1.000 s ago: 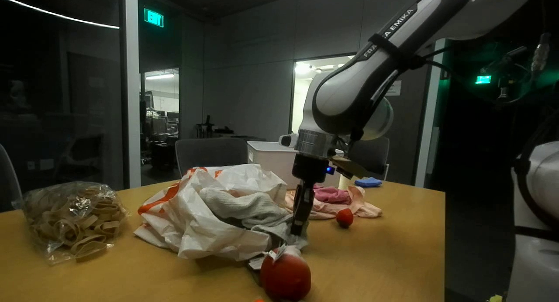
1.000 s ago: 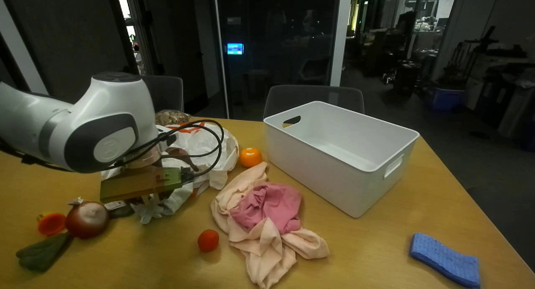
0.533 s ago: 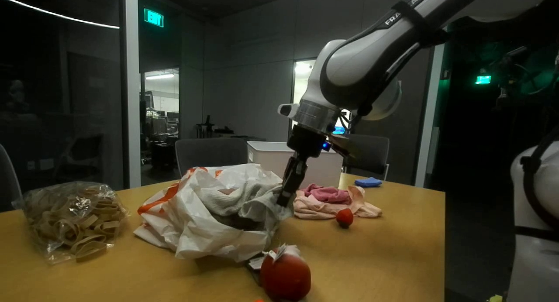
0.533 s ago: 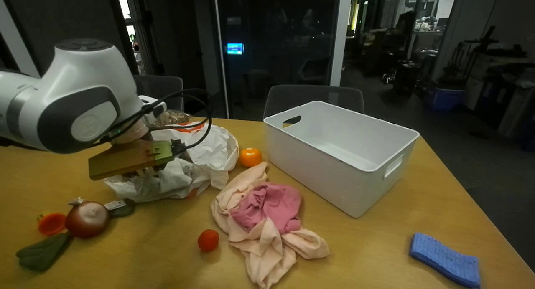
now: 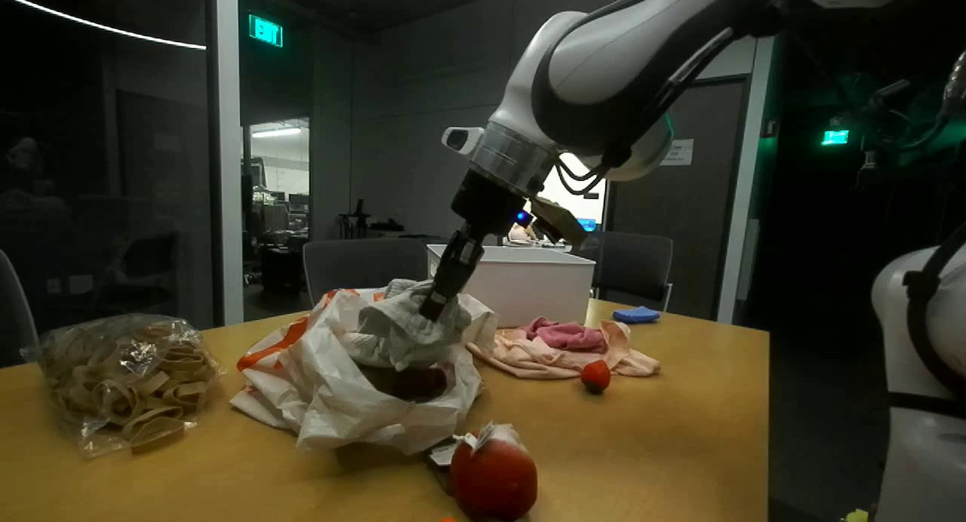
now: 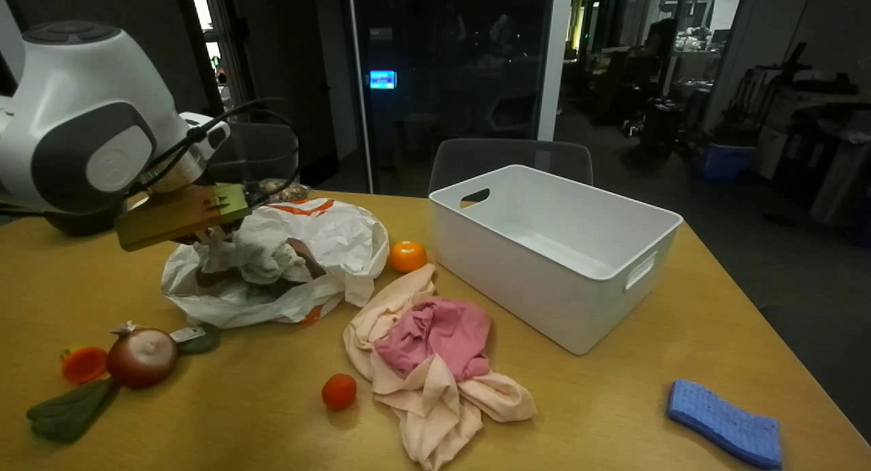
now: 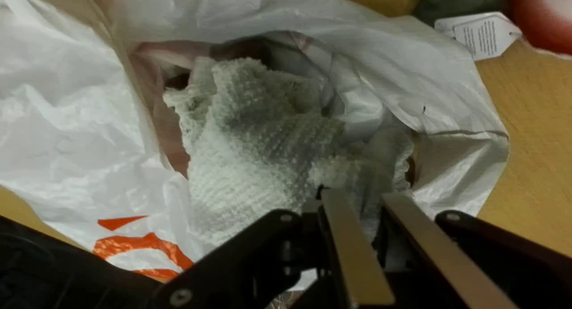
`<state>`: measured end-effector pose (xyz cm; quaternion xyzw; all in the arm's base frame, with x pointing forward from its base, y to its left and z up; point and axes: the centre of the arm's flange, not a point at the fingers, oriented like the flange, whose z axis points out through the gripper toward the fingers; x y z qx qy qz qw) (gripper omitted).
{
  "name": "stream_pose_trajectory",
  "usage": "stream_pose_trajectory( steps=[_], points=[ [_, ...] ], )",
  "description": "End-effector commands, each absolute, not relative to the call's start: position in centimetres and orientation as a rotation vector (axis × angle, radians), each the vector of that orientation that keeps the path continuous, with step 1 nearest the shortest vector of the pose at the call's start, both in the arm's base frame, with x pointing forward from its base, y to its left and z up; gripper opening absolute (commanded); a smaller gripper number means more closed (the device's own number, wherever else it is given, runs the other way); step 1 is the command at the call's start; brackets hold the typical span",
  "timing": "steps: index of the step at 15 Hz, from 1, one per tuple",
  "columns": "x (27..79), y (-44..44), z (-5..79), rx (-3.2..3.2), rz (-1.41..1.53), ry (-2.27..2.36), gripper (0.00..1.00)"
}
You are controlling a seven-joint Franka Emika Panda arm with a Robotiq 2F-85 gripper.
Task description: Put the brown plush toy and towel in the plastic
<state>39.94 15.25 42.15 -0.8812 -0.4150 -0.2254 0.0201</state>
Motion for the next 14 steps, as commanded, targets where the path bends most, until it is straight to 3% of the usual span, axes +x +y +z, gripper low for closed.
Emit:
stream_pose_trajectory(
  steps=[1, 14],
  points=[
    [43.7, 19.3, 41.4, -2.728, -0.714, -1.31, 0.08],
    [50.0, 18.3, 32.7, -2.871, -0.515, -1.373, 0.09]
  ],
)
